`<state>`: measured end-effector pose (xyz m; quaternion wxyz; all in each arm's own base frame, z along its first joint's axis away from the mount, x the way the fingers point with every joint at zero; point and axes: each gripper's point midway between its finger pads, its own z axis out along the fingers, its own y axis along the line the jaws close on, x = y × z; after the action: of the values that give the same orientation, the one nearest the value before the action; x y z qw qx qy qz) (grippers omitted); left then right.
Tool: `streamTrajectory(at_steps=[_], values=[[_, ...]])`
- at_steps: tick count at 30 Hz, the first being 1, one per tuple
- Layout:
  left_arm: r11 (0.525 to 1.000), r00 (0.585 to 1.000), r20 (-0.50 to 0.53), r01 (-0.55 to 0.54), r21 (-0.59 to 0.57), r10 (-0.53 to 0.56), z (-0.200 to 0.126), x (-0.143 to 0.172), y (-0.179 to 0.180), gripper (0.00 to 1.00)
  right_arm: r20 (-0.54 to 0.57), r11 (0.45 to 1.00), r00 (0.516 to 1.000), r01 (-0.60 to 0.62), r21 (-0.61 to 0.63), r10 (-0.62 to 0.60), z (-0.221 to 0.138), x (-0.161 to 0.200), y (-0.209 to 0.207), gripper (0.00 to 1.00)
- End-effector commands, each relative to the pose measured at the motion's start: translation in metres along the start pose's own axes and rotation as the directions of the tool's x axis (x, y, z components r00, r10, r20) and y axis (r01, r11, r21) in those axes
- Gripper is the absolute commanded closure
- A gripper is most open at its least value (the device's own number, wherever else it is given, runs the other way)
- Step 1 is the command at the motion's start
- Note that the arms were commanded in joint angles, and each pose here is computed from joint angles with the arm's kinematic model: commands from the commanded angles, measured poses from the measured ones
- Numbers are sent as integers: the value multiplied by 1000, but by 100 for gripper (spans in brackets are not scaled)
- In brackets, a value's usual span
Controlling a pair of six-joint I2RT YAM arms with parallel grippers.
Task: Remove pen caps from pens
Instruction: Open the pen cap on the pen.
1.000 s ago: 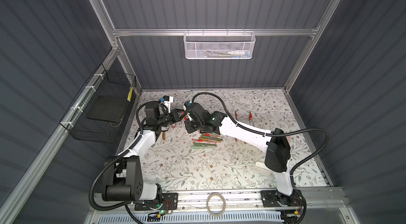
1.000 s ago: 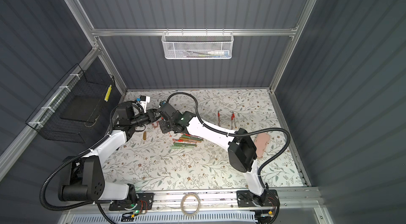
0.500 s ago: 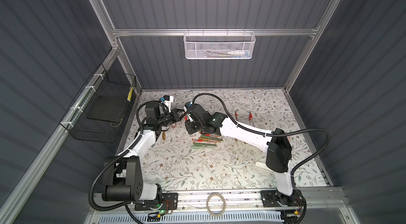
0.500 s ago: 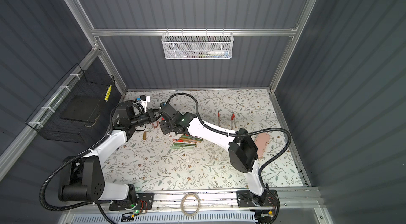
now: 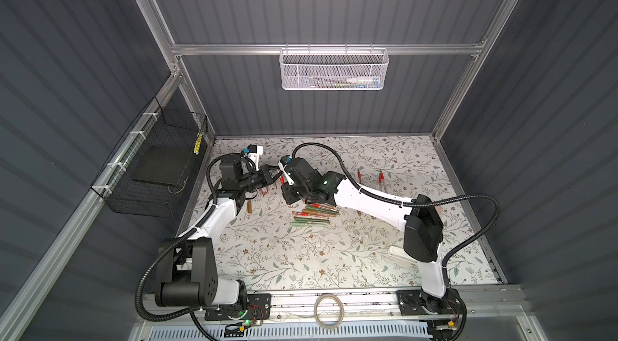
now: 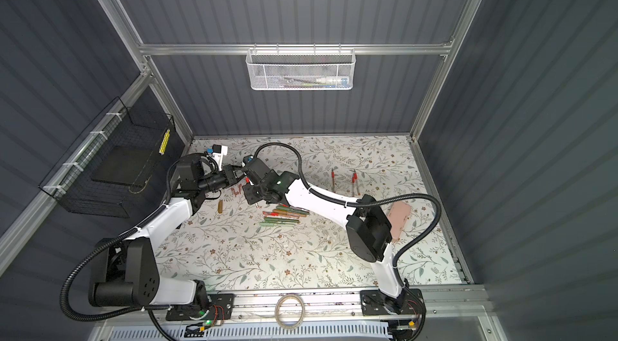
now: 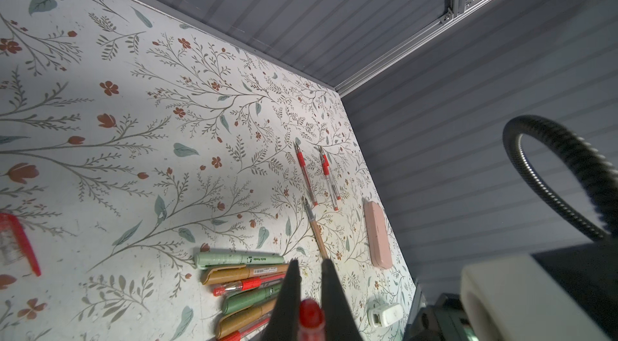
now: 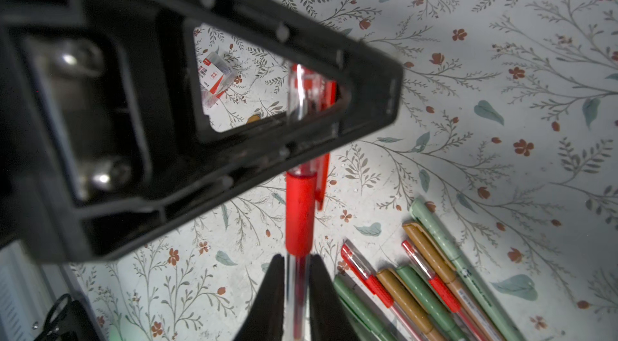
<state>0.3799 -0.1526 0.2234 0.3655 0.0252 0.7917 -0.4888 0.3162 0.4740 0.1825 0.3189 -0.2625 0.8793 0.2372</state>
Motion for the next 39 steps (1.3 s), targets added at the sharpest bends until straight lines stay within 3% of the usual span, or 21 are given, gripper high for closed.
streamTrajectory(at_steps=[1,15,19,21,28,35,39], values=[[998,999,17,-38,56,38,-4,-9,-19,100,-4,1000,1000,8,-17,-8,6,0,5,87],[997,999,19,-33,64,32,-5,-7,-20,100,-11,1000,1000,9,-12,-9,13,0,0,84],[997,999,19,-36,64,34,-5,-7,-21,100,-16,1000,1000,5,-12,-5,13,2,-1,98],[997,999,21,-40,61,39,-5,-8,-20,100,-25,1000,1000,2,-14,-2,13,6,-2,100],[998,997,79,5,-56,-1,-18,-27,9,100,-50,999,998,-46,-9,45,2,56,-12,100],[996,992,126,27,-81,-16,-30,-44,22,100,-76,994,992,-104,-27,101,-9,116,-13,100],[993,988,156,31,-115,-13,-37,-49,33,100,-122,997,990,-69,-17,66,-6,135,-7,100]])
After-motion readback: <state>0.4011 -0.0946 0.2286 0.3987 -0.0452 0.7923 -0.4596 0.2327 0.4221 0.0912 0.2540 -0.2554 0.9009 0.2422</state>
